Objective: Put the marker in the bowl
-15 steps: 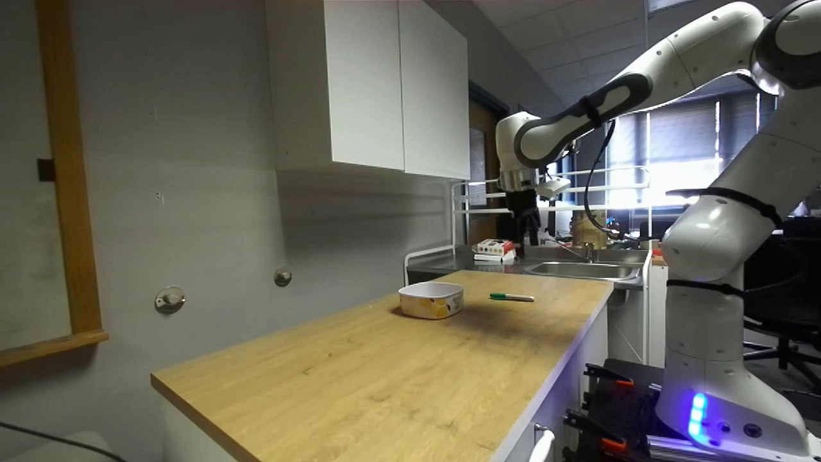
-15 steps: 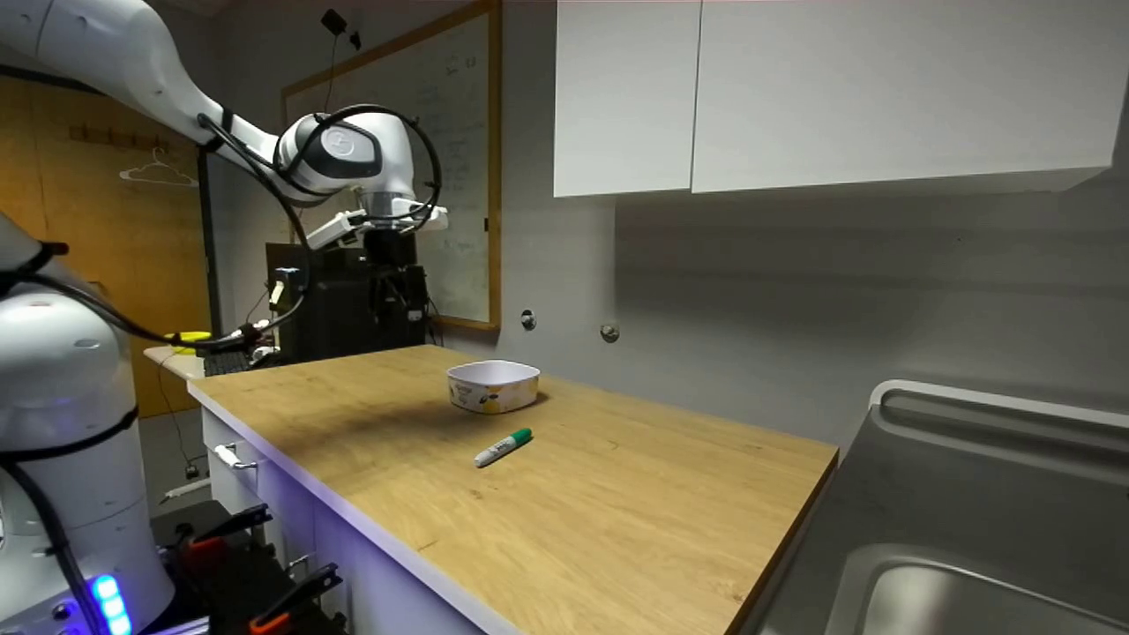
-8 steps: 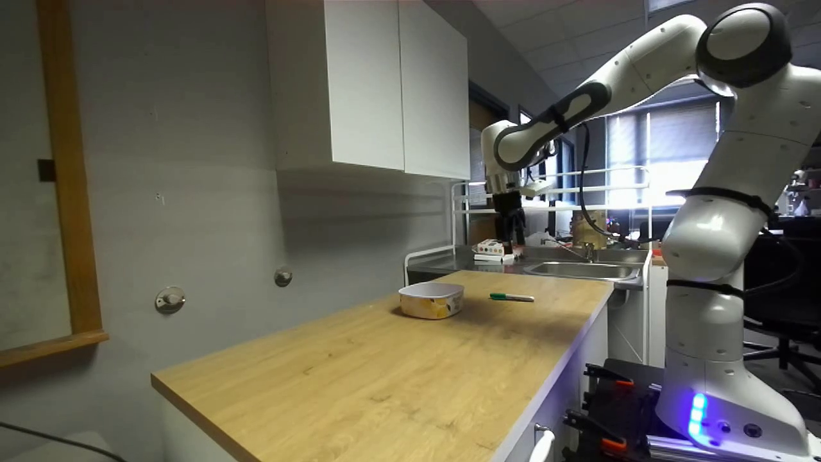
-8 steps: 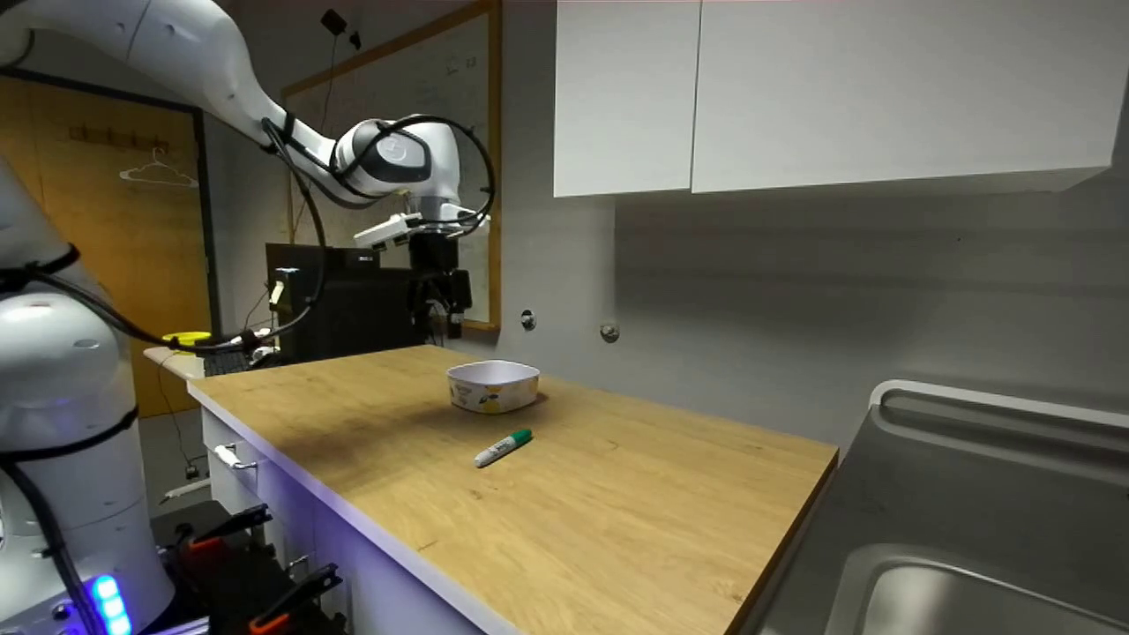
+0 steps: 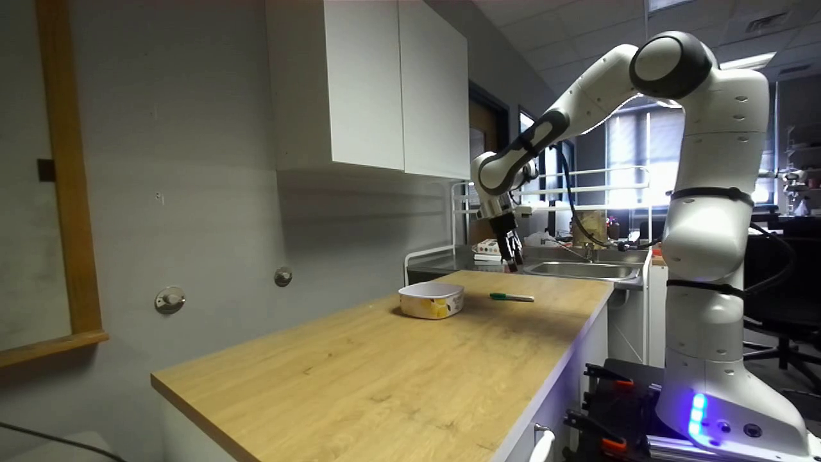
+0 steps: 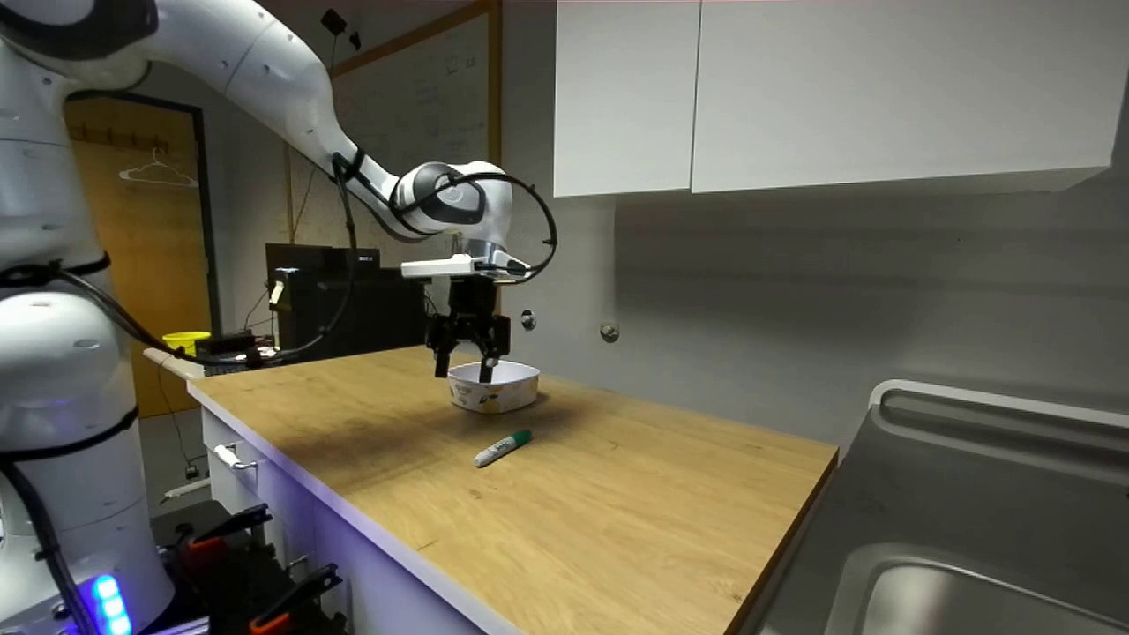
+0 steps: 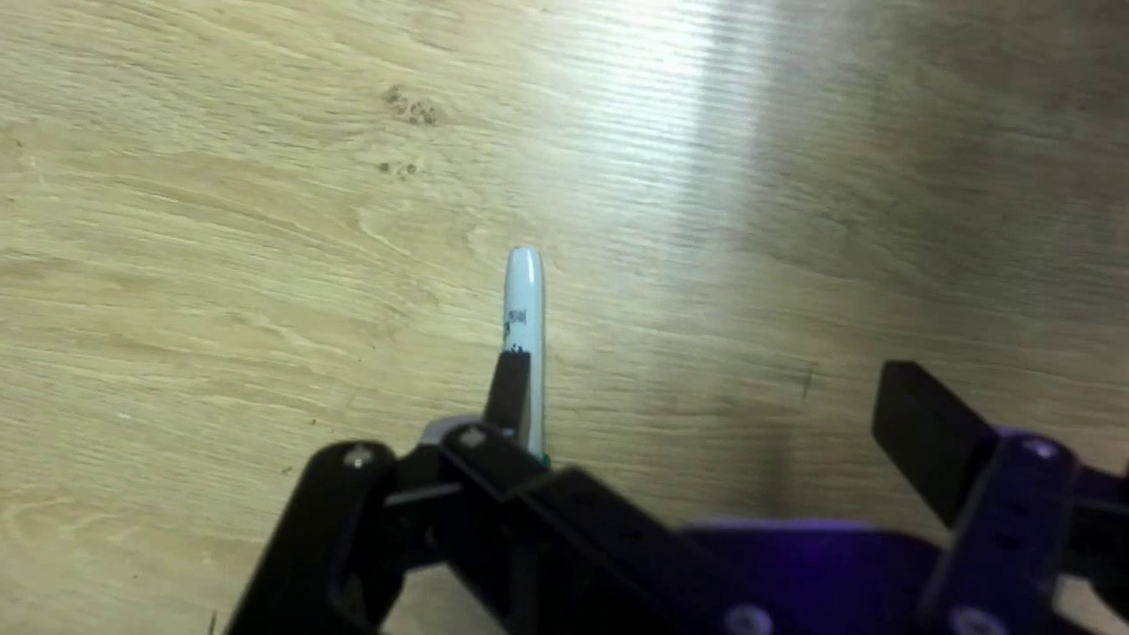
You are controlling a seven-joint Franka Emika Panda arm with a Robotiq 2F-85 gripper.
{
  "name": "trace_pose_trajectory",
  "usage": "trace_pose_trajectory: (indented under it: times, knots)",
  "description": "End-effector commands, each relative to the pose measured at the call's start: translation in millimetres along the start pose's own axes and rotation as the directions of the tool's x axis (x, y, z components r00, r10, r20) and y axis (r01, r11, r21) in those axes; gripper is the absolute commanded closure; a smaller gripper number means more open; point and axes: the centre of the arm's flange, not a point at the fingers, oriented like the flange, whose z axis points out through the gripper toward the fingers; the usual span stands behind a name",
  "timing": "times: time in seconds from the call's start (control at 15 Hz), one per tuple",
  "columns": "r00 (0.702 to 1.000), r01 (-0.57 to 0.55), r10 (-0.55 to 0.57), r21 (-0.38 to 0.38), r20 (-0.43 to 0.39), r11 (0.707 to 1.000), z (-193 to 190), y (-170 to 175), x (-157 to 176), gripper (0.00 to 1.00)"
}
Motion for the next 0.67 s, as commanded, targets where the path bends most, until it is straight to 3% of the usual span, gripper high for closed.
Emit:
trace_pose_trajectory:
  times: [0.0,0.6]
  knots:
    - [0.994,0.081,-0.082,0.025,0.069,0.996,14,20,29,0.00]
    - [0.980,0.188,-0.191,0.053,0.059,0.981,33,51,73,0.00]
